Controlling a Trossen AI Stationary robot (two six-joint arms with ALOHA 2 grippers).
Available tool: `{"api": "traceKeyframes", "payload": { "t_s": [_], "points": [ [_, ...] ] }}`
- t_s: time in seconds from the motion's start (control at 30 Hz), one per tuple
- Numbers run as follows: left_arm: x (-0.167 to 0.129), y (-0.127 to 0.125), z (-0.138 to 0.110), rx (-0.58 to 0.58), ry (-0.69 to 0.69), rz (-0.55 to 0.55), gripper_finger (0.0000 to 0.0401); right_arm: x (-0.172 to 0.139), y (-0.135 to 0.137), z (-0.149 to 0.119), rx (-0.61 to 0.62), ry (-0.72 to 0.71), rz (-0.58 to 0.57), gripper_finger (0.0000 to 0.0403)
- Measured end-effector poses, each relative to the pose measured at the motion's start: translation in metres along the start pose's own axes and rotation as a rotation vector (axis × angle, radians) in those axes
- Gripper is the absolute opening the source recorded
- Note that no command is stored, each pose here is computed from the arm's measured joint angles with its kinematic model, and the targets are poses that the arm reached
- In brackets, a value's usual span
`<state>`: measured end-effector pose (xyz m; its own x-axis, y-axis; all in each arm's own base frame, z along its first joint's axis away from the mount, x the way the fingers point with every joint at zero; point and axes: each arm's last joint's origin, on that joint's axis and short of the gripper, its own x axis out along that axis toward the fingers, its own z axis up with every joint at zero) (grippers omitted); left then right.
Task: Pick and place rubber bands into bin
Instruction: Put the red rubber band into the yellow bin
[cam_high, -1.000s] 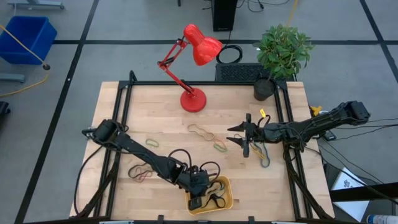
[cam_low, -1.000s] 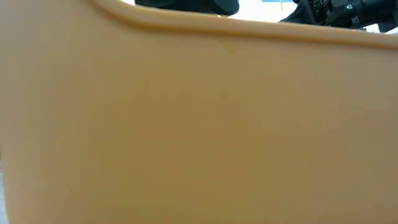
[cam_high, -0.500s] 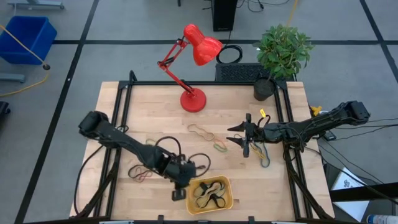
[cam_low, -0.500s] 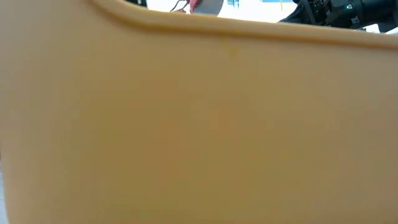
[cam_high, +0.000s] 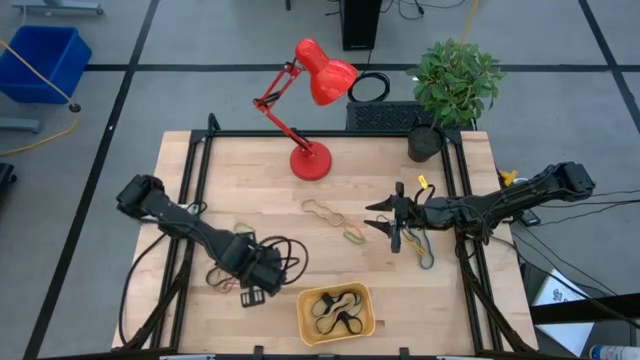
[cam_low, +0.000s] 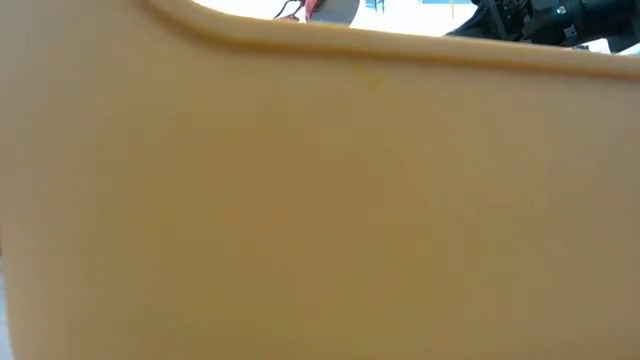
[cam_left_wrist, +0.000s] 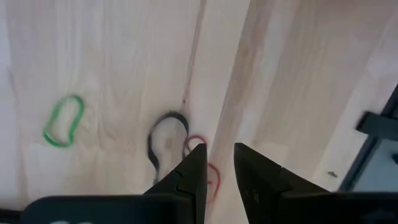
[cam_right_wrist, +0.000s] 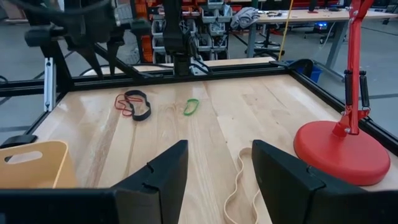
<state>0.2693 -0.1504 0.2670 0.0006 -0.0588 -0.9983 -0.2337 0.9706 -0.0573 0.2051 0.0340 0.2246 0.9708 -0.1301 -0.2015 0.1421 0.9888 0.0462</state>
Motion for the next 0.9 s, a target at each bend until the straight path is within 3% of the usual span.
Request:
{"api": "traceKeyframes", "payload": {
  "t_s": [0.2, 0.43, 0.77, 0.9],
  "points": [
    [0.011, -0.018, -0.017, 0.0, 0.0, -0.006, 0.0086, 0.0, 0.0, 0.001, 0.004, -0.012, 0.0, 0.0175],
    [0.021, -0.045, -0.037, -0.161, -0.101, -0.055, 0.0086, 0.0, 0.0, 0.001, 0.004, -0.012, -0.002, 0.0172],
    [0.066, -0.038, -0.066, -0.751, 0.042, 0.034, 0.0085, 0.001, -0.003, 0.002, 0.007, -0.014, -0.02, 0.0175],
    [0.08, -0.03, -0.07, -0.901, 0.045, 0.082, 0.0085, 0.002, -0.007, 0.003, 0.015, -0.027, -0.038, 0.0172]
  ]
}}
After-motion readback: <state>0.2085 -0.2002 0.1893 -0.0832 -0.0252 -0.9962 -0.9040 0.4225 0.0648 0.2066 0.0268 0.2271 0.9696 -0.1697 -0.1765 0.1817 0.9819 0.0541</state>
